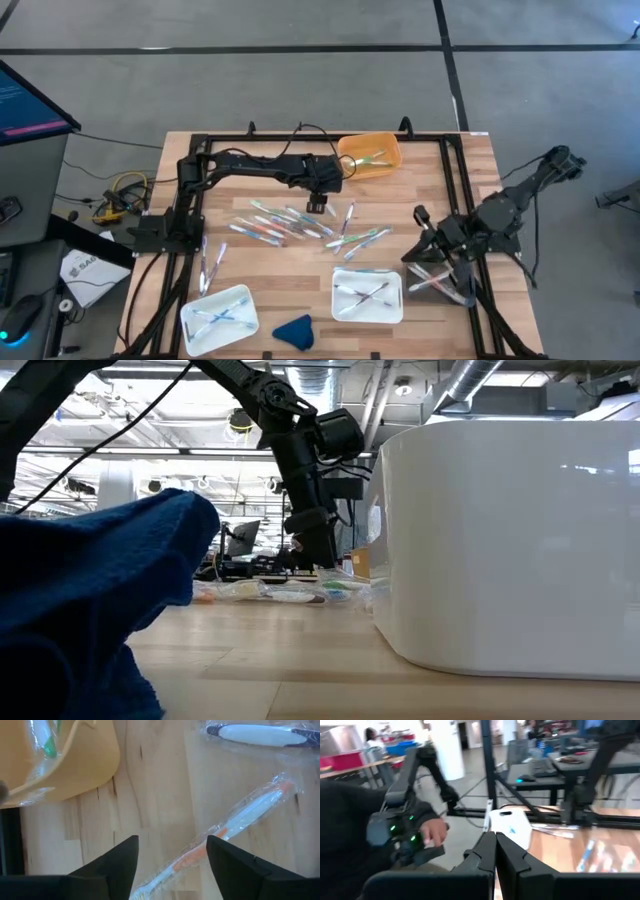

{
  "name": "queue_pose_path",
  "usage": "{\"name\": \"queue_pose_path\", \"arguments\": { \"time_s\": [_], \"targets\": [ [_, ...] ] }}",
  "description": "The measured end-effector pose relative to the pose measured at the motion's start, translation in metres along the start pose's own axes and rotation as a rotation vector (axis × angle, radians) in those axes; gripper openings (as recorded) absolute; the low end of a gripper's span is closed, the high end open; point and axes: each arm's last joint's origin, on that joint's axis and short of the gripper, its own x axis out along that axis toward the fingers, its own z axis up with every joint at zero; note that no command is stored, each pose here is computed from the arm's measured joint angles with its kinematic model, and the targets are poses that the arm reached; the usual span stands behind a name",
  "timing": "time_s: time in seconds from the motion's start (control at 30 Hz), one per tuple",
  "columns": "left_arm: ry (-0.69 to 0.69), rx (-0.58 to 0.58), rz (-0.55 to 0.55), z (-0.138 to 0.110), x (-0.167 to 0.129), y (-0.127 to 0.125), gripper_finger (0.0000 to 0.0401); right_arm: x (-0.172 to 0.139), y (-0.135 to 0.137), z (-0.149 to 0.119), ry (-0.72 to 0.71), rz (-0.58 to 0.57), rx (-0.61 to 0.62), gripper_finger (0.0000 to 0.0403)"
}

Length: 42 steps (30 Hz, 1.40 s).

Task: Pick & Place Toothbrushes
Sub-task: Put the orange toothbrush into the black bin

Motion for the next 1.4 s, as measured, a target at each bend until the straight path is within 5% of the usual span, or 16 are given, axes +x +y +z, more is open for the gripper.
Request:
{"name": "queue_pose_path", "arguments": {
  "time_s": [0.7,1.4],
  "targets": [
    [0.046,0.098,-0.085,-0.024,0.013,0.004,0.0223,0.012,0.035,-0.017,0.021,-0.127,0.142,0.0000],
    [0.026,0.030,-0.090,-0.028,0.029,-0.014,0.0204,0.008,0.041,-0.016,-0.013,-0.158,0.091,0.0000]
  ]
}}
